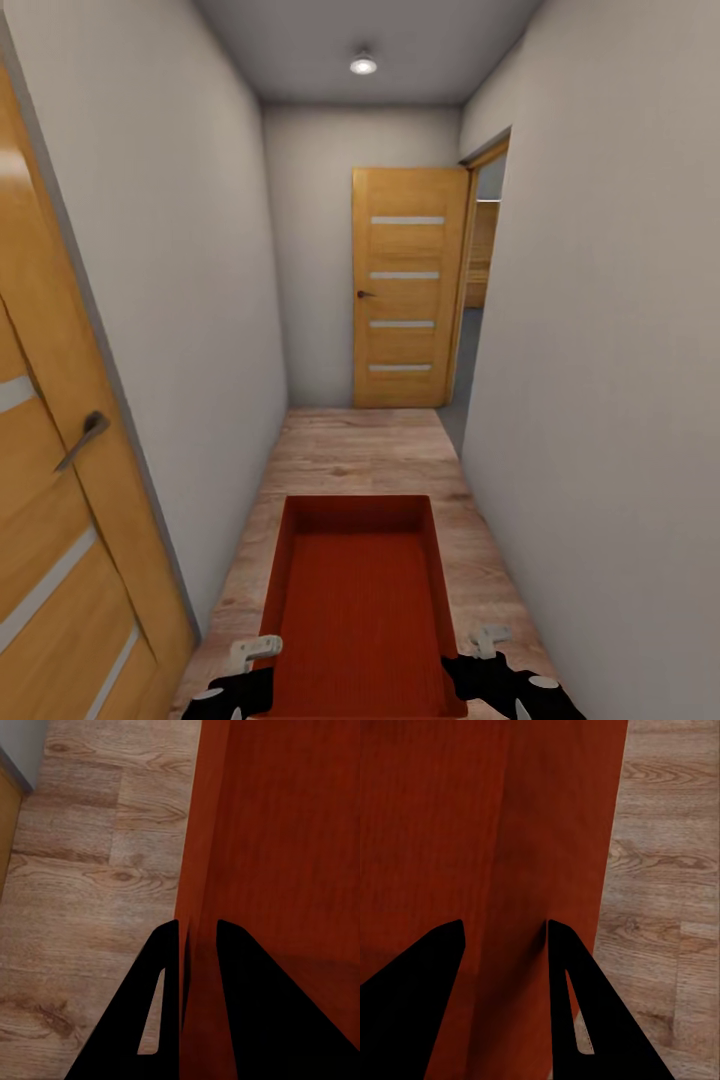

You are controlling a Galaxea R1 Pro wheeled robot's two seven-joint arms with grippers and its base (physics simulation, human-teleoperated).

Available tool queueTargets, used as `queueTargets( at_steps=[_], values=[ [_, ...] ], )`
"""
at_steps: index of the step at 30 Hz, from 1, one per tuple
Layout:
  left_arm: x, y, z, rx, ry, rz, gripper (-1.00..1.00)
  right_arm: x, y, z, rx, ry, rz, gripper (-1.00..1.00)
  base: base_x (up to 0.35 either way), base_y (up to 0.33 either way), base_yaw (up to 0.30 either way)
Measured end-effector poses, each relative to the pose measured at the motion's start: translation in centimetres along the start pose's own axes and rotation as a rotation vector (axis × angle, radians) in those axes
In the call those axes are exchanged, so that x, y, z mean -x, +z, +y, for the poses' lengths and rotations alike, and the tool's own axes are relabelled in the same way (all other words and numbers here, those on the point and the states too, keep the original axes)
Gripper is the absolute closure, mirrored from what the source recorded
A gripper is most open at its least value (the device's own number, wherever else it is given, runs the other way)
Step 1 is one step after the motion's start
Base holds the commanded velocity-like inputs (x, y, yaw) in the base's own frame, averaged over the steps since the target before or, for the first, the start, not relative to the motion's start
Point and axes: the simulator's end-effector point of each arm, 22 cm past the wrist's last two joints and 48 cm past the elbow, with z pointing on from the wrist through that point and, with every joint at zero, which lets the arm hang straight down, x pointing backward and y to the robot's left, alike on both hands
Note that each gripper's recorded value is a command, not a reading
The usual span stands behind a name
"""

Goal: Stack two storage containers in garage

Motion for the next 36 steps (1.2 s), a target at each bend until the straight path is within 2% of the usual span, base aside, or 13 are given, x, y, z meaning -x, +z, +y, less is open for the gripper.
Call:
queueTargets(
  at_steps=[36],
  values=[
    [-0.08,0.02,-0.08,-0.001,-0.001,0.000,1.00,0.00,-0.03,-0.08,0.000,-0.002,0.000,1.00,0.325,0.000,0.000]
  ],
)
